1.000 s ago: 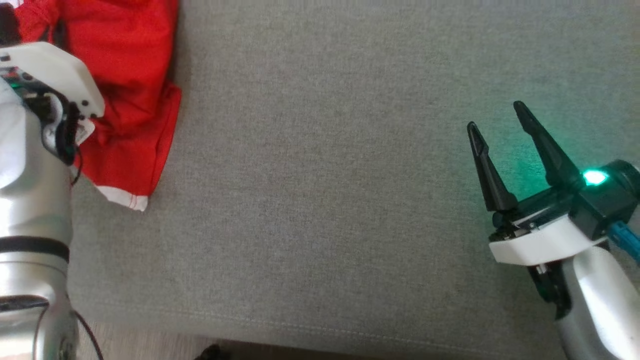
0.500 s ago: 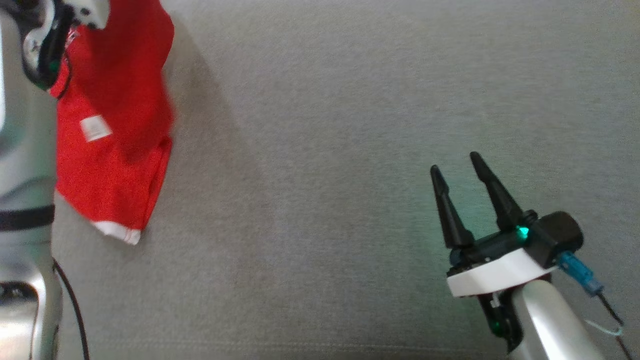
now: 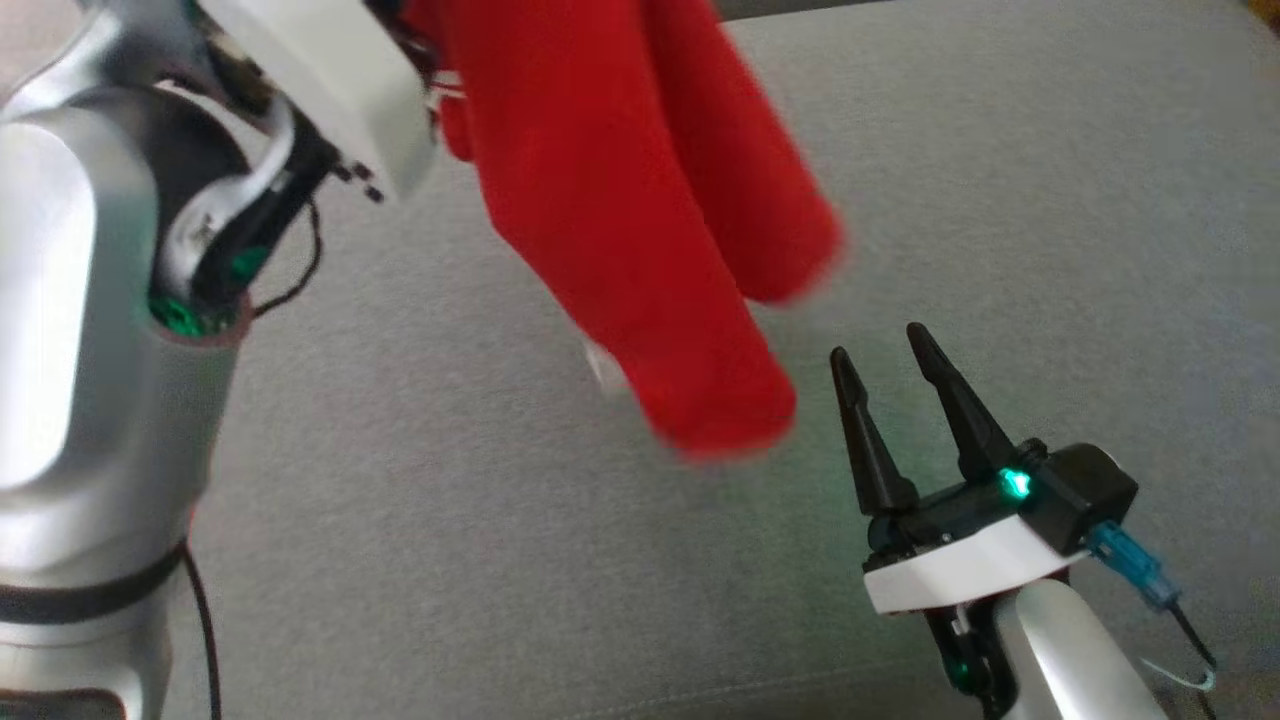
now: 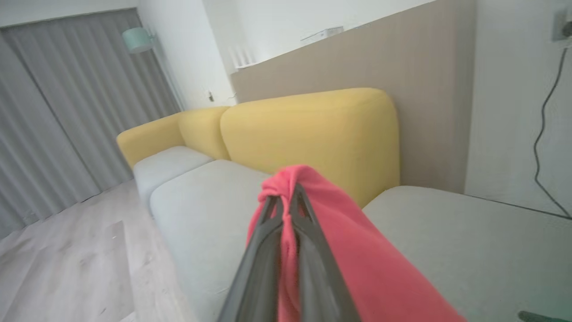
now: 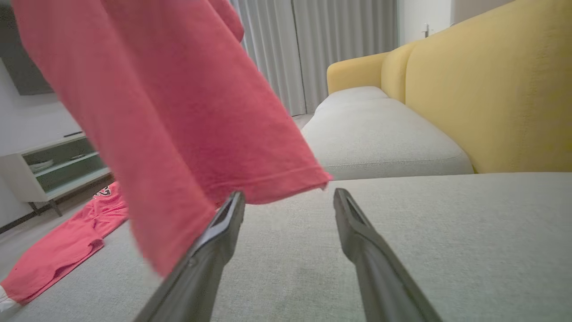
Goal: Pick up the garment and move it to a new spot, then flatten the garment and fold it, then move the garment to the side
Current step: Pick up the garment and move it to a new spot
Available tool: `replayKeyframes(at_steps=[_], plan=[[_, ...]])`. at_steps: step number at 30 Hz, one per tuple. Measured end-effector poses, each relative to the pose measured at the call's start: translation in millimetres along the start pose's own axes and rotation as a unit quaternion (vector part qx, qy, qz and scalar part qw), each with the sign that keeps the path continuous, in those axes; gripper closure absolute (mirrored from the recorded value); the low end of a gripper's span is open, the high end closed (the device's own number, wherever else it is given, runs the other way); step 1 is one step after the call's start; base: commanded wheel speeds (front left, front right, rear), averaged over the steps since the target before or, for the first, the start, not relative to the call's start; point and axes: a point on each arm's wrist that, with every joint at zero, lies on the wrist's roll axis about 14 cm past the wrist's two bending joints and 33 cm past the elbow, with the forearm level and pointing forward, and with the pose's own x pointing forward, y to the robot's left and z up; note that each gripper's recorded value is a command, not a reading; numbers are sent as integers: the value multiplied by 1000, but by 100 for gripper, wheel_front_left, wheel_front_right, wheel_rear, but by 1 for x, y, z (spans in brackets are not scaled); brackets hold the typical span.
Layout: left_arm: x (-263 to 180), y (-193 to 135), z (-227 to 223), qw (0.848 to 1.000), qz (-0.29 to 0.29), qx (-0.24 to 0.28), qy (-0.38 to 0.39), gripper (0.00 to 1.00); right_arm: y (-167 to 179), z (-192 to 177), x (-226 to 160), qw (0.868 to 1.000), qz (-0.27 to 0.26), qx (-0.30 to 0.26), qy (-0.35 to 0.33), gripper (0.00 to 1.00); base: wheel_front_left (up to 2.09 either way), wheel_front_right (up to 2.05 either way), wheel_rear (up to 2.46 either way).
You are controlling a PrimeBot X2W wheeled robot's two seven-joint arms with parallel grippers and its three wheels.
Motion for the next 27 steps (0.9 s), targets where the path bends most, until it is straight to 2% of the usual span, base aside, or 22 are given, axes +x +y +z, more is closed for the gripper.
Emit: replayKeyframes(at_steps=[4, 8, 11, 16, 19, 23, 25, 26, 27], plan=[[13, -27, 8, 999, -41, -11, -13, 100, -11, 2, -8, 1000, -21, -1, -2, 0, 0, 0, 0], [29, -45, -10, 998, -66, -23, 9, 100, -21, 5, -16, 999, -41, 0, -4, 0, 0, 0, 0], [43, -64, -38, 994, -91, -40, 41, 100, -28, 6, -22, 998, -56, 2, -5, 0, 0, 0, 0], [56, -94, -126, 983, -106, -88, 123, 100, -36, 11, -28, 997, -73, 8, -11, 0, 0, 0, 0], [63, -116, -162, 976, -112, -125, 138, 100, -43, 12, -35, 996, -89, 12, -12, 0, 0, 0, 0], [71, -164, -177, 964, -135, -194, 120, 100, -53, 12, -41, 994, -108, 11, -11, 0, 0, 0, 0], [71, -180, -179, 961, -140, -213, 105, 7, -55, 13, -44, 993, -114, 13, -12, 0, 0, 0, 0], [70, -185, -182, 961, -142, -212, 102, 7, -56, 13, -44, 993, -115, 13, -12, 0, 0, 0, 0], [69, -188, -187, 961, -143, -212, 106, 0, -56, 14, -45, 993, -115, 12, -13, 0, 0, 0, 0]])
